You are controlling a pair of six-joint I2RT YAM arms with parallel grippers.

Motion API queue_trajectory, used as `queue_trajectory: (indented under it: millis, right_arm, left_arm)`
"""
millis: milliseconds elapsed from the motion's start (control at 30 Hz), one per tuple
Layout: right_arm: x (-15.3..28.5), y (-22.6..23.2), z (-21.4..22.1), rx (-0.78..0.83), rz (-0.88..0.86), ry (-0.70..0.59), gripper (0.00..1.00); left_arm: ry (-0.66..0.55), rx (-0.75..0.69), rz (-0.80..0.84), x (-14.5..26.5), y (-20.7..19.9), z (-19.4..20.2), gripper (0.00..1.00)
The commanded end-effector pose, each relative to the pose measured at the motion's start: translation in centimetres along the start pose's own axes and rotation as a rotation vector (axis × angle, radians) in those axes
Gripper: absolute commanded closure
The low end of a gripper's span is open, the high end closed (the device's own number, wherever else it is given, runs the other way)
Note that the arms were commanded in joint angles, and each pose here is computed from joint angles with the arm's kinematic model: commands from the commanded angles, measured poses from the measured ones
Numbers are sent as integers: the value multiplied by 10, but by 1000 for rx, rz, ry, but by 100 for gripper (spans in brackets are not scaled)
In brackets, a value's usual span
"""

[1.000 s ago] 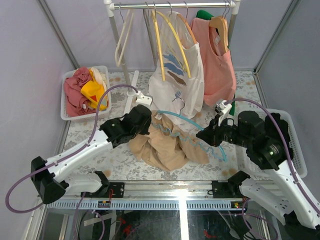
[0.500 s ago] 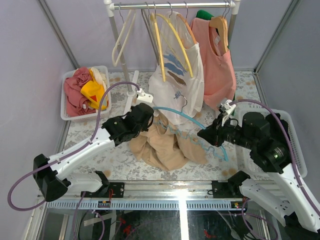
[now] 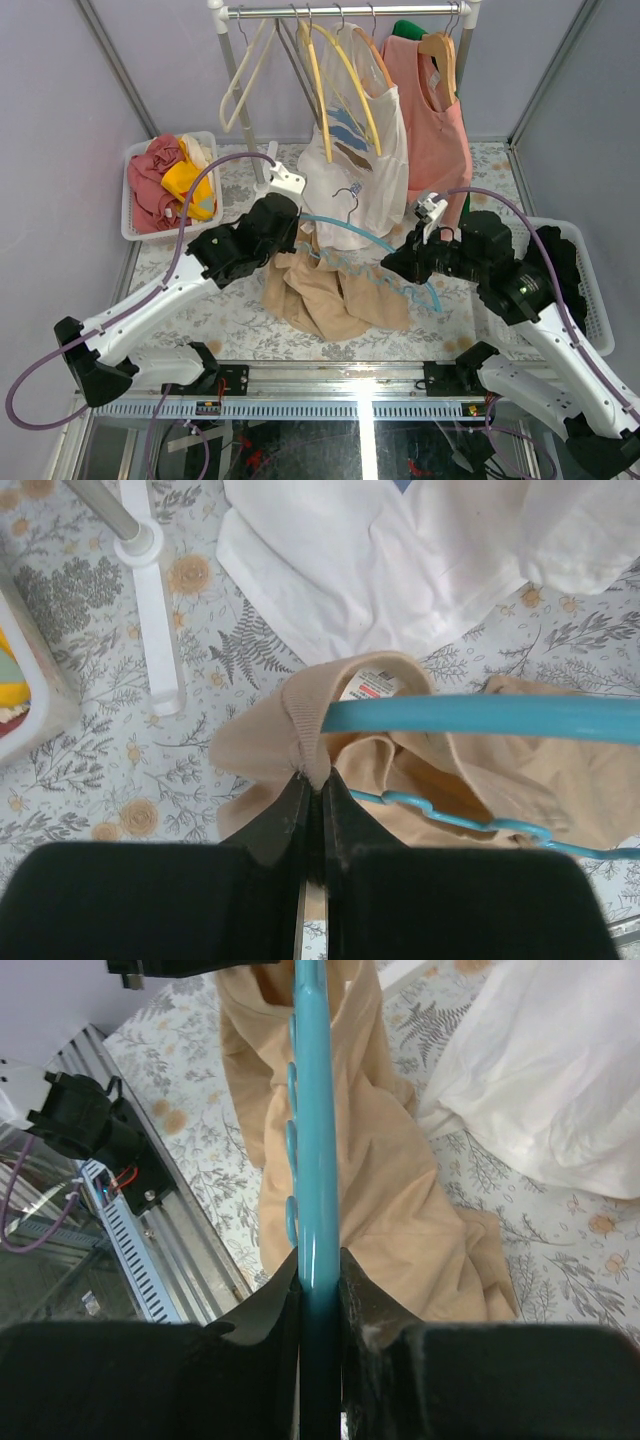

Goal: Place the t-shirt on the hanger

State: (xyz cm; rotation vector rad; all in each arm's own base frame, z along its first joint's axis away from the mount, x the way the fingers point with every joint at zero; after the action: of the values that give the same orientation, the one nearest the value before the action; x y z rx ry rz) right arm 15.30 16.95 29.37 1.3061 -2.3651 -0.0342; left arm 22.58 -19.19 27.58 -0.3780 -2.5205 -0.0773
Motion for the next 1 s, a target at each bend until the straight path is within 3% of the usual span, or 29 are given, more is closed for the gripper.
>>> queue_trajectory:
  millis: [0,167,500,700,967]
  right_arm:
    - [9,16,-22,63,-94,-107,100]
    - [24,26,-25,83,-122,-129,100]
    - [56,36,-64,180,-69,-300,100]
    - [29,21,-56,167,-54,-247,100]
    - [12,22,-25,116,-141,-164,100]
  left_arm:
    - [-58,-10,62,5,-10,-27,99]
    - [-42,-26,78,-2,-15,-30,99]
    - [-20,-49,44,-5,-12,-28,98]
    - [-25,-40,43,2,-6,-23,97]
    - [-112,-53,21,21,3,-46,95]
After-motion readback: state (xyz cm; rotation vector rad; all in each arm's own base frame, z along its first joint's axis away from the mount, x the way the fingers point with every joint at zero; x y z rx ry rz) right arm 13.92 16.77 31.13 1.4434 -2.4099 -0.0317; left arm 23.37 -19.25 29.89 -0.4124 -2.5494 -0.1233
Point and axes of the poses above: each gripper's point midway between its finger pads, its own x axis back along the fingers, its own y axis along the line the jaws close on, z = x × y, the point moved 5 cm from there along x, back along the fingers, and after that the axes turned 4 degrees about x, right-handed, at the moved point
